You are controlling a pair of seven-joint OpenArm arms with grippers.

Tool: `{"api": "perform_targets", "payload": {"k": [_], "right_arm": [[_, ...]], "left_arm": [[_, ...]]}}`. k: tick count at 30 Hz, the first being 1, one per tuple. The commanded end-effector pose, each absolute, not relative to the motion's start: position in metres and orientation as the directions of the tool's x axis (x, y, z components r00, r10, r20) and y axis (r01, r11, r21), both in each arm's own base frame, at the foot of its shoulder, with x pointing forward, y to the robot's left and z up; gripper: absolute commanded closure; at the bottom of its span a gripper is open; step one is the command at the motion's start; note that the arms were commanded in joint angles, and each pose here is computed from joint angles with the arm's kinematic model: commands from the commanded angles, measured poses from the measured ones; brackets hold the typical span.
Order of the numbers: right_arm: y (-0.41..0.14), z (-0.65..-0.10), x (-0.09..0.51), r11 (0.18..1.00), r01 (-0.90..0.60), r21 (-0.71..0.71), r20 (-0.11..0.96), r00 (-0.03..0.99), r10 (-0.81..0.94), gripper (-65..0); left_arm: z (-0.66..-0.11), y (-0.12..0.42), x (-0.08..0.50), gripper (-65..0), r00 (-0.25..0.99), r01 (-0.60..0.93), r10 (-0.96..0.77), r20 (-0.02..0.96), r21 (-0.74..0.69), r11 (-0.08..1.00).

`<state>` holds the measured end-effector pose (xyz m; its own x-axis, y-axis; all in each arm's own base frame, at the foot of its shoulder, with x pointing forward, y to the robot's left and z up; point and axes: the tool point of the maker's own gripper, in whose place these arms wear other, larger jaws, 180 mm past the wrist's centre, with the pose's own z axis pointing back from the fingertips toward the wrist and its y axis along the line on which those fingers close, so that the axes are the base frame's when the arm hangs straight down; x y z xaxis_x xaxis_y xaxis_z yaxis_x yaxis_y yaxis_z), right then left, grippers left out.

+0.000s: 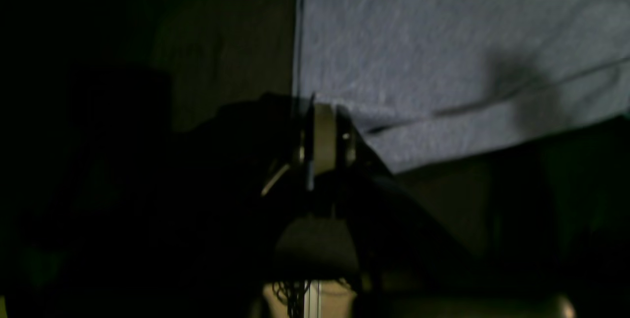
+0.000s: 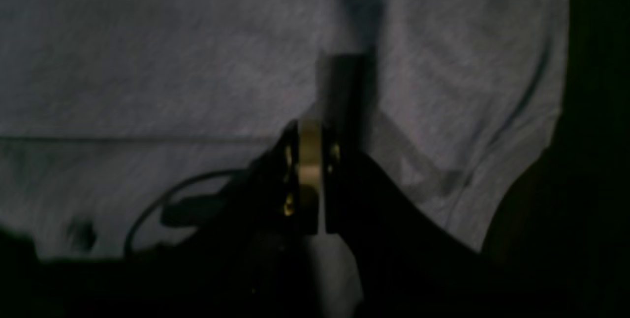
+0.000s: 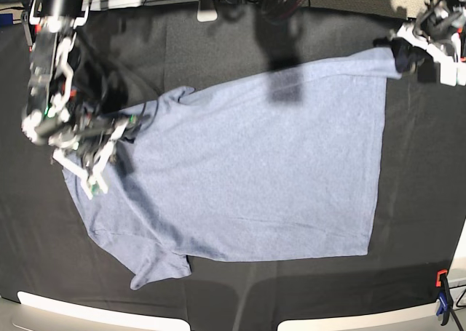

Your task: Layout the t-shirt on the table in an organized manner, then fold the t-shirt properly

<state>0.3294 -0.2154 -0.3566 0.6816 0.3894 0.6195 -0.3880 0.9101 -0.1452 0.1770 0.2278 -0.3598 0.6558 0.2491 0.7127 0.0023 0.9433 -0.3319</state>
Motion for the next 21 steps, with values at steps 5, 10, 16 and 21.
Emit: {"api": "perform_targets", "payload": {"k": [5, 10, 16, 21], "right_arm": [[-0.220, -0.353, 0.358, 0.908, -0.392, -0.148, 0.609, 0.687, 0.396, 0.0], [-0.204, -0.350, 0.335, 0.888, -0.453, -0.083, 0.561, 0.715, 0.417, 0.0], [-0.191, -0.380, 0.262, 0.861, -0.505, -0.057, 0.476, 0.744, 0.468, 0.0], [-0.190, -0.399, 0.214, 0.851, -0.523, -0.044, 0.395, 0.773, 0.496, 0.0]], "left_arm": [[-0.345, 0.230, 0.188, 0.0, 0.601, 0.019, 0.256, 0.757, -0.334, 0.942], [-0.345, 0.230, 0.188, 0.0, 0.599, 0.018, 0.257, 0.758, -0.334, 0.942], [-0.345, 0.230, 0.188, 0.0, 0.599, 0.018, 0.257, 0.758, -0.334, 0.942], [-0.345, 0.230, 0.188, 0.0, 0.600, 0.018, 0.257, 0.758, -0.334, 0.942]]}}
